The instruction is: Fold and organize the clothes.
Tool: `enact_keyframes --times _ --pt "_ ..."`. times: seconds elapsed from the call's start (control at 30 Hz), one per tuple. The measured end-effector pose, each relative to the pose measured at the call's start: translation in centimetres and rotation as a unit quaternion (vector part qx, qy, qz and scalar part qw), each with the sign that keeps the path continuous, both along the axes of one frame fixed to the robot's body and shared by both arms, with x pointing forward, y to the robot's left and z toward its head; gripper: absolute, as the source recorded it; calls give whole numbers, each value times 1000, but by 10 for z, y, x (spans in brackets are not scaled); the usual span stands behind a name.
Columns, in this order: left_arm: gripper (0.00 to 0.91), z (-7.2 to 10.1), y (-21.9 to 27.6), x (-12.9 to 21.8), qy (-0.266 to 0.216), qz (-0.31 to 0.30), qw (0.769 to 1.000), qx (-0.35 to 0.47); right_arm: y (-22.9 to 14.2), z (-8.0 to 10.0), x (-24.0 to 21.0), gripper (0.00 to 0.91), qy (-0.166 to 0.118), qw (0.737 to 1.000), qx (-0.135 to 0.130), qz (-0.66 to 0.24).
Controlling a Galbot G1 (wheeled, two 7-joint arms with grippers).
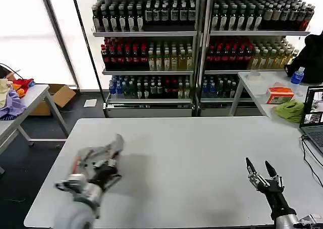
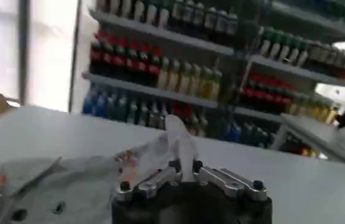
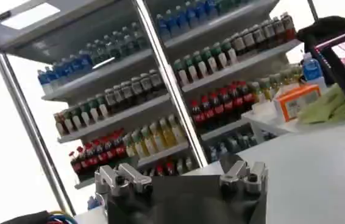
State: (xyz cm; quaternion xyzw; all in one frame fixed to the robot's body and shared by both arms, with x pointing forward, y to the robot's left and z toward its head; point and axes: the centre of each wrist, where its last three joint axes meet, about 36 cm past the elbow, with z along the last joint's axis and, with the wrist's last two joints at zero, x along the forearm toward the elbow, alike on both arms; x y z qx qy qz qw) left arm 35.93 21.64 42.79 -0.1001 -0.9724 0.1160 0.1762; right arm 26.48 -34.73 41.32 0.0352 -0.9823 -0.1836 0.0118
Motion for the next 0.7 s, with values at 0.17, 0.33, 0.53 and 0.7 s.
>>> enact_keyframes --times 0.17,0.33,0.53,0.7 --pt "907 -19 -92 7 34 -73 996 -28 8 -2 2 907 25 1000 -9 12" --pt "907 -11 -146 11 36 -118 990 -62 18 -4 8 907 55 998 -14 37" --pt "907 6 -160 15 23 -137 986 -91 33 -7 22 907 91 993 -9 72" --pt "907 21 -134 24 -10 -122 988 -97 51 -8 37 907 115 988 1 100"
